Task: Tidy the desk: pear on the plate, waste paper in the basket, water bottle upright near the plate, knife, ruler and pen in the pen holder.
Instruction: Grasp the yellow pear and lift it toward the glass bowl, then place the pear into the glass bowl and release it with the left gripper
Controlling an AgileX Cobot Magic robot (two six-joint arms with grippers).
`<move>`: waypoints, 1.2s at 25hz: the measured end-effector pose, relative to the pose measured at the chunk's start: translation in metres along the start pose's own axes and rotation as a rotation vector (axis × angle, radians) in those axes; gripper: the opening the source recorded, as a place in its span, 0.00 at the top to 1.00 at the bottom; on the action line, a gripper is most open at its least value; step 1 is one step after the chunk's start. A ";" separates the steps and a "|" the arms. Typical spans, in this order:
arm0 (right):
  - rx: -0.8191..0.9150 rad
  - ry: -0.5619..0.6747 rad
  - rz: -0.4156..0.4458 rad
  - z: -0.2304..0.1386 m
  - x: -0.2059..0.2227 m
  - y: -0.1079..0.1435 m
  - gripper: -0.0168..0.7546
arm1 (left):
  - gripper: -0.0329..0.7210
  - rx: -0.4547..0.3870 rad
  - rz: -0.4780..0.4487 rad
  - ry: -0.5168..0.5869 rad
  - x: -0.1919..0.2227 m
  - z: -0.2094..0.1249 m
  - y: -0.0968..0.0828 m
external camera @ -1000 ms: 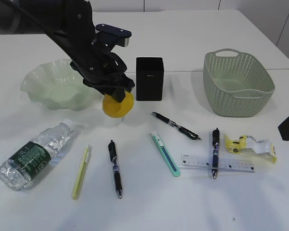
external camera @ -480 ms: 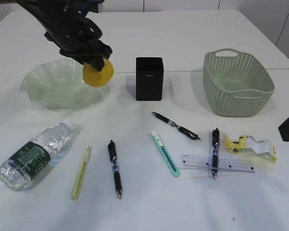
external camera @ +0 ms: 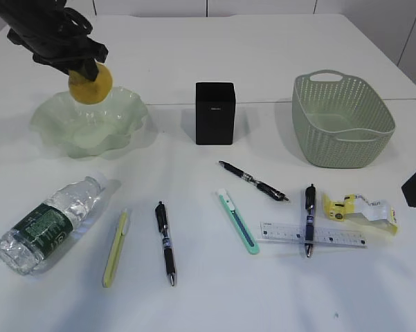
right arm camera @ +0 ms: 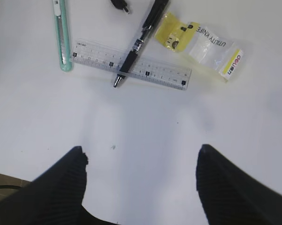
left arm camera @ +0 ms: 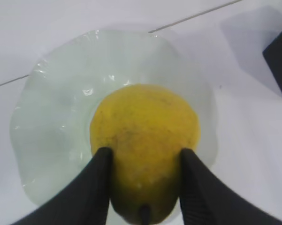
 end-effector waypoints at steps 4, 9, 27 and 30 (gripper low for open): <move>0.000 0.001 0.001 0.000 0.000 0.000 0.28 | 0.59 -0.009 0.010 0.023 0.017 -0.004 0.007; 0.000 0.006 0.002 -0.001 0.000 0.000 0.28 | 0.59 -0.016 0.016 0.034 0.039 -0.003 0.011; 0.000 0.014 0.005 -0.002 0.000 0.001 0.28 | 0.58 -0.053 0.050 0.116 0.094 -0.030 0.038; 0.000 0.014 0.005 -0.002 0.000 0.001 0.28 | 0.56 -0.053 0.050 0.119 0.095 -0.031 0.038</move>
Point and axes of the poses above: a point on each arm's last joint axis where the gripper is mounted, x pointing out along that axis toward the gripper, y along the wrist's bending axis when the last joint is at zero, z = x × y, the point moved 8 cm from there along x, pointing out along that axis toward the gripper, and after that the axes turned 10 degrees about -x, right-handed, at the moved point
